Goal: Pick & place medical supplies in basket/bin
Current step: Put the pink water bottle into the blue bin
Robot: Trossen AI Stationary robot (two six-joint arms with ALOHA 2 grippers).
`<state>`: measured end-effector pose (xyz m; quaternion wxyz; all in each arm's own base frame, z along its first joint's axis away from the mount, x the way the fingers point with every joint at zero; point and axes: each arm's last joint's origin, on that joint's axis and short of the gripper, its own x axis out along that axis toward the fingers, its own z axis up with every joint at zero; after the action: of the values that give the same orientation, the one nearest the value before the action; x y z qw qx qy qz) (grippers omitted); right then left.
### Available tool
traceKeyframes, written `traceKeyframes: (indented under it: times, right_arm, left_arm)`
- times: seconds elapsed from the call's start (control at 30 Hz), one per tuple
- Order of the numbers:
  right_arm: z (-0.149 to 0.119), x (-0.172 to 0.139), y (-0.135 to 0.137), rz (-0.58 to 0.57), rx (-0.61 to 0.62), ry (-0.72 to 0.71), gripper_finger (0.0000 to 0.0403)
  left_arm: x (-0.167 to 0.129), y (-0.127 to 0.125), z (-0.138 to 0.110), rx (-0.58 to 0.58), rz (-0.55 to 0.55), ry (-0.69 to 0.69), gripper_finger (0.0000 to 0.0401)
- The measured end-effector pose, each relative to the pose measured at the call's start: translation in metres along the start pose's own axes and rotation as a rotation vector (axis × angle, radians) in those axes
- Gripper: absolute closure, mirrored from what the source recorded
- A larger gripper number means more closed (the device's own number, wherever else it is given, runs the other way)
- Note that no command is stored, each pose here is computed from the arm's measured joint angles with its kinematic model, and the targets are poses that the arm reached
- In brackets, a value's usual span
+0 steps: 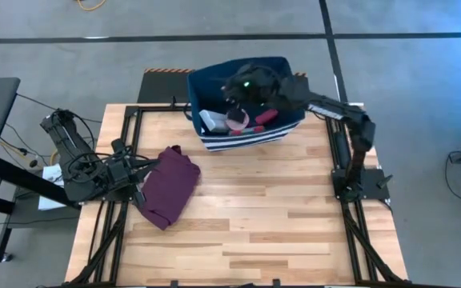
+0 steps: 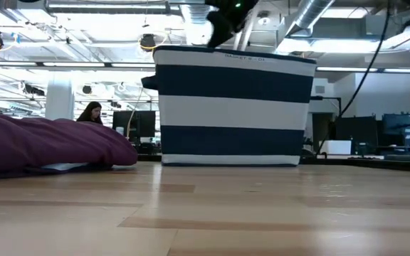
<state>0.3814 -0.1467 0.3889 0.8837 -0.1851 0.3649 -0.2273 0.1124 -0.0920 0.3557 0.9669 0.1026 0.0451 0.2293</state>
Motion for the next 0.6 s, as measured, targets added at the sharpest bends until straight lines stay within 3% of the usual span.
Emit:
traceKeyframes:
  times: [0.27,0.43,0.6]
  right_arm:
    - [-0.005,0.05,0.036,0.048,-0.058,0.082,0.0393]
    - [-0.017,0.066,0.058,0.08,-0.137,0.211,0.0347]
    - [-0.017,0.062,0.075,0.102,-0.211,0.26,0.0294]
  left_arm:
    - [0.0,0.0,0.0,-0.048,-0.005,0.0,0.0401]
    - [0.0,0.0,0.0,-0.069,-0.005,0.0,0.0401]
    - [0.0,0.0,0.0,-0.111,-0.018,0.0,0.0401]
